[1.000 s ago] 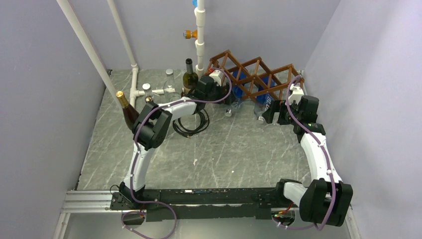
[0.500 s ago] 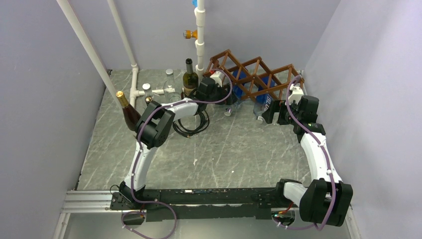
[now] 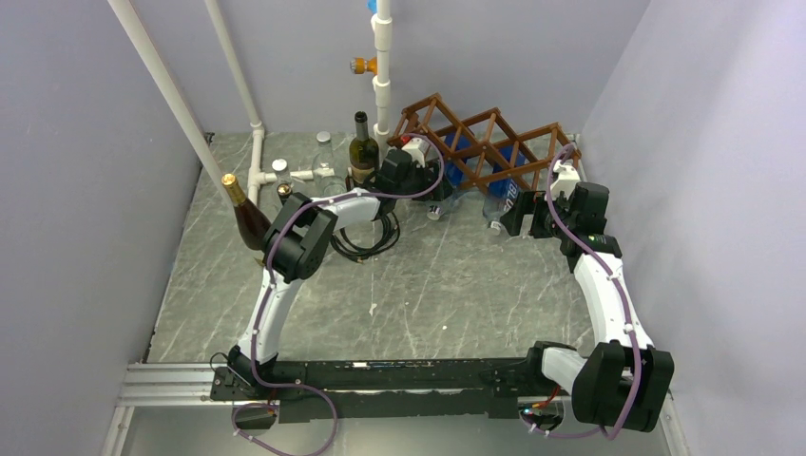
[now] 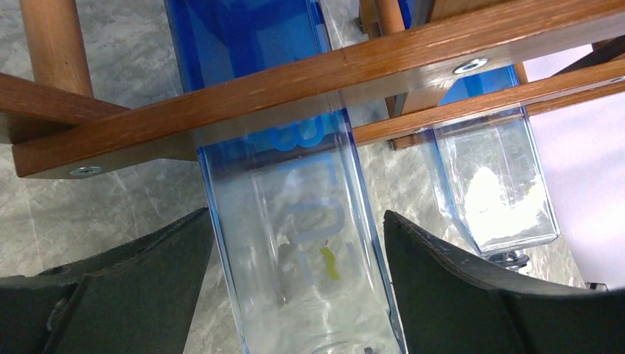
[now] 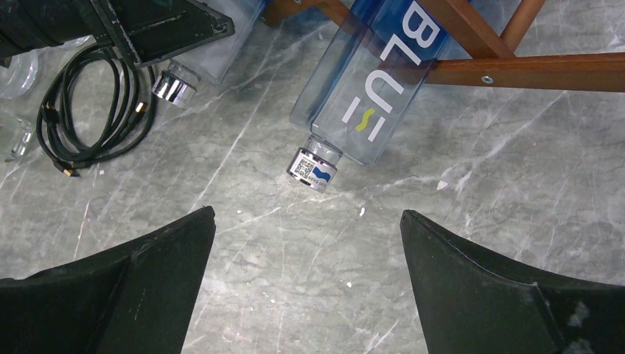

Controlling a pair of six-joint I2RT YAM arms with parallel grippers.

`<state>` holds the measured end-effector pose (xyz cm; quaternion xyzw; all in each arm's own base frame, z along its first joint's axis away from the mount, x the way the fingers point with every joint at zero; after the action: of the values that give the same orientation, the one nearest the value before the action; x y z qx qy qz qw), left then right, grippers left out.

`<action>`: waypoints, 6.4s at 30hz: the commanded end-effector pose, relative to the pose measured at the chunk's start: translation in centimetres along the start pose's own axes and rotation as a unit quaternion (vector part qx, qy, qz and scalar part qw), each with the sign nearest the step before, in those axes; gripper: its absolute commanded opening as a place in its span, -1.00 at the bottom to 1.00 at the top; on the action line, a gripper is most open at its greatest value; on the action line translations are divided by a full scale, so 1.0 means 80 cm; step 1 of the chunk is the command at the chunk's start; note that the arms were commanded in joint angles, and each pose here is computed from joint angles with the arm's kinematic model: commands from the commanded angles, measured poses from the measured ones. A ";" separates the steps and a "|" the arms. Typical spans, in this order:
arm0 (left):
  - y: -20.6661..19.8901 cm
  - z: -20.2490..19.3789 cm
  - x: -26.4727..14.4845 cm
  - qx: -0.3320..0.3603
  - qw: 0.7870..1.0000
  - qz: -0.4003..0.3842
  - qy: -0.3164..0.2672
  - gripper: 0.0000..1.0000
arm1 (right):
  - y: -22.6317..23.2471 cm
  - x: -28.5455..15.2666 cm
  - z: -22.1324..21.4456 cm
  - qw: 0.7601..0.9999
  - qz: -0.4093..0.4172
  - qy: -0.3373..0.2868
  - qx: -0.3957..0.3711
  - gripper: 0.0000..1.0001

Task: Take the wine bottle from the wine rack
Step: Pick up the wine bottle from the wine rack.

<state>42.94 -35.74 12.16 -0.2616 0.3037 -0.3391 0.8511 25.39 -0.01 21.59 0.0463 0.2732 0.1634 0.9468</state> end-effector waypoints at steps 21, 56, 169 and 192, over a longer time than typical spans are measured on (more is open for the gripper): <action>-0.032 0.035 -0.021 0.025 0.997 -0.048 -0.061 -1.00 | -0.001 -0.001 0.007 1.000 0.003 -0.013 -0.012 1.00; -0.066 0.044 -0.117 0.056 0.988 -0.071 -0.126 -1.00 | 0.001 -0.004 0.003 0.998 0.041 -0.005 -0.038 0.99; -0.140 -0.020 -0.316 -0.024 0.990 -0.130 -0.057 -1.00 | 0.060 -0.033 0.015 0.893 0.308 -0.063 -0.323 0.99; -0.153 -0.037 -0.332 -0.063 0.989 -0.135 -0.006 -1.00 | 0.128 -0.010 0.015 0.772 0.399 -0.043 -0.493 0.99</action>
<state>19.87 -23.25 19.31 -0.3008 0.4138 -0.3210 0.7970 21.97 8.30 23.56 -0.2641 0.1139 0.6271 0.7239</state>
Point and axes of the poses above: each gripper's point midway between its finger pads, its own x axis out along the fingers, its own y axis along the line the jaws close on, z = x × y, the point moved 9 cm from there along -x, back along the fingers, and after that the axes turned 7 degrees about -x, right-handed, at the moved point
